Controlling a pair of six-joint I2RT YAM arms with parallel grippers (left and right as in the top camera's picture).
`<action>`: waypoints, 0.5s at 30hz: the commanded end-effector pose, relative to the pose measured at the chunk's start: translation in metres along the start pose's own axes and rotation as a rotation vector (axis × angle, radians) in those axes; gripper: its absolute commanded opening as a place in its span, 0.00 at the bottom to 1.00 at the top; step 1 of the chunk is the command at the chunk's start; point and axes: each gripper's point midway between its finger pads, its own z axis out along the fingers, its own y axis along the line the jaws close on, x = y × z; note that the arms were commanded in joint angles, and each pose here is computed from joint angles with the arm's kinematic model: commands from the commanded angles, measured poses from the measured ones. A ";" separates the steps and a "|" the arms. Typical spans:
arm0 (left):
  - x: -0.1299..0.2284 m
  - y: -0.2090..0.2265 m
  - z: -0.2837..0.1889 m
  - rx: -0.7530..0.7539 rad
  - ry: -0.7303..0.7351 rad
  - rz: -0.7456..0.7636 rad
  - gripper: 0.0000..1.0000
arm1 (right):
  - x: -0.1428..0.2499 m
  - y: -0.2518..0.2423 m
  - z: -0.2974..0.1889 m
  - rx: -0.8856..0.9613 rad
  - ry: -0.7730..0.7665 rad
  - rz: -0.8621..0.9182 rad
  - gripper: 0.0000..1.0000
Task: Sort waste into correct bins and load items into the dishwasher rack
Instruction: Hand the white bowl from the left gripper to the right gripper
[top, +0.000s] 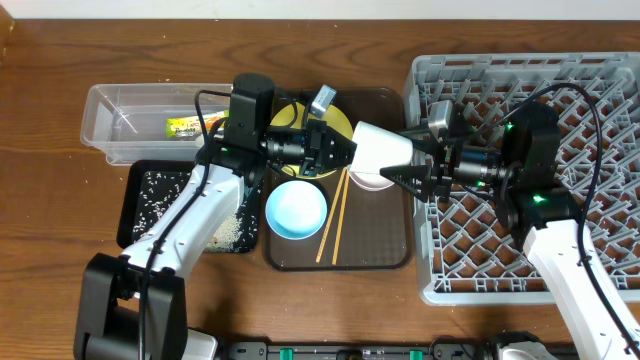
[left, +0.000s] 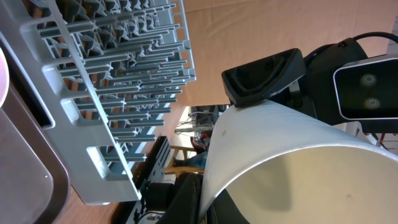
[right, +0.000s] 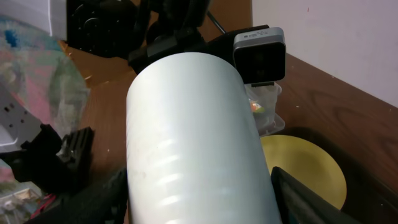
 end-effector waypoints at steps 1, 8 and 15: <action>0.003 -0.009 0.001 0.024 0.023 0.018 0.06 | -0.004 0.000 0.001 0.002 -0.001 -0.002 0.62; 0.001 -0.011 0.001 0.029 0.018 0.045 0.13 | -0.004 0.000 0.001 0.002 -0.001 -0.001 0.45; -0.014 0.011 0.000 -0.087 -0.077 0.164 0.49 | -0.001 -0.016 0.001 0.097 0.012 0.041 0.37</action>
